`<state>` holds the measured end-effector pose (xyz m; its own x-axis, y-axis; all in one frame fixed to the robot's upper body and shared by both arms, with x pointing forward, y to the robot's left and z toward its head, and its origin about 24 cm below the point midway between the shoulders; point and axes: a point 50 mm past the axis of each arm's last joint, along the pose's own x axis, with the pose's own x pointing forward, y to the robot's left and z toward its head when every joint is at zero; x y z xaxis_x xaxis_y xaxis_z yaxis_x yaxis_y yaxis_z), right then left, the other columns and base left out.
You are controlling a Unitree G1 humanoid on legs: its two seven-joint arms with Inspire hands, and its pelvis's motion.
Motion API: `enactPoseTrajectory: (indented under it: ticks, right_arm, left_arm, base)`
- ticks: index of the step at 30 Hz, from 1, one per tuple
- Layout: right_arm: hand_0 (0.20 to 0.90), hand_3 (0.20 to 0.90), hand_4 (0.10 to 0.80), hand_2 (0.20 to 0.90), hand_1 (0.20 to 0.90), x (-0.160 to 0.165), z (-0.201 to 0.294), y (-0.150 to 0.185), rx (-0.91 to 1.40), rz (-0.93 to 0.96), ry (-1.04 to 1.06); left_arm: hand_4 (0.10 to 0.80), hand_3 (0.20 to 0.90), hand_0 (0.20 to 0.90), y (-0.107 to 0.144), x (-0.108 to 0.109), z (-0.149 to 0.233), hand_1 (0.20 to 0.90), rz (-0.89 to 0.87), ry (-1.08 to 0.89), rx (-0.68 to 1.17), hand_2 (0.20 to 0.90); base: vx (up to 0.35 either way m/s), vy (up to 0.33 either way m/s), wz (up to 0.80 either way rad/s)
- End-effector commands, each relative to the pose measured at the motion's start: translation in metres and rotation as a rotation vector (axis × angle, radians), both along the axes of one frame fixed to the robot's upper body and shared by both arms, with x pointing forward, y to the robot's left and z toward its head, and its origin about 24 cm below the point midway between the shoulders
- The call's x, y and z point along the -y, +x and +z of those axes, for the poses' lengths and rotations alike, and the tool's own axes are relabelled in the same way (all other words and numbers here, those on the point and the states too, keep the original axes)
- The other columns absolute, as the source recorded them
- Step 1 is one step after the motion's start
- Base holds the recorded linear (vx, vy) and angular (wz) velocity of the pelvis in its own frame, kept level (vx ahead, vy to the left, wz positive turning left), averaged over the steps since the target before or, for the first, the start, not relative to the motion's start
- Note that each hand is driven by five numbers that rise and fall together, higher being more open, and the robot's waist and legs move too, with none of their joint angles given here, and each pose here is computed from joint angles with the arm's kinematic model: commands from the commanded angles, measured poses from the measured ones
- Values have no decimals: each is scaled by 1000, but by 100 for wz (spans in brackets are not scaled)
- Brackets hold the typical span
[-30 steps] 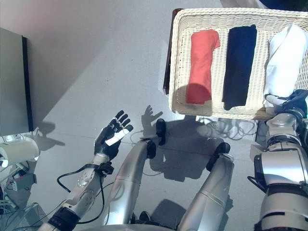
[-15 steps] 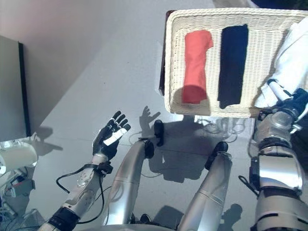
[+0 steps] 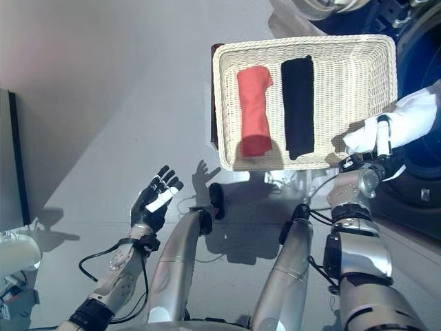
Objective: Pick up the clothes and place them into the washing machine
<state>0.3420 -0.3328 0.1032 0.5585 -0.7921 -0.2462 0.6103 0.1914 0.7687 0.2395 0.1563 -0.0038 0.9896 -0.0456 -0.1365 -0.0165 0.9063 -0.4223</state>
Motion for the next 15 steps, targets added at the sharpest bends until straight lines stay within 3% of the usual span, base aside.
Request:
enactPoseTrajectory:
  ticks: [1, 7, 15]
  right_arm:
    - [200, 200, 300, 200, 200, 36, 37, -20, 214, -202, -34]
    - [200, 200, 300, 200, 200, 66, 67, -28, 267, -339, 113]
    - [200, 200, 300, 200, 200, 114, 109, -64, 242, -452, 52]
  left_arm:
    - [800, 900, 900, 1, -12, 10, 900, 78, -34, 74, 900]
    - [800, 900, 900, -9, -7, 4, 900, 40, -43, 43, 900]
    - [800, 900, 900, -16, -8, 3, 900, -5, -21, 35, 900]
  base:
    - [0, 0, 0]
    - [-34, 15, -1]
    - [21, 3, 11]
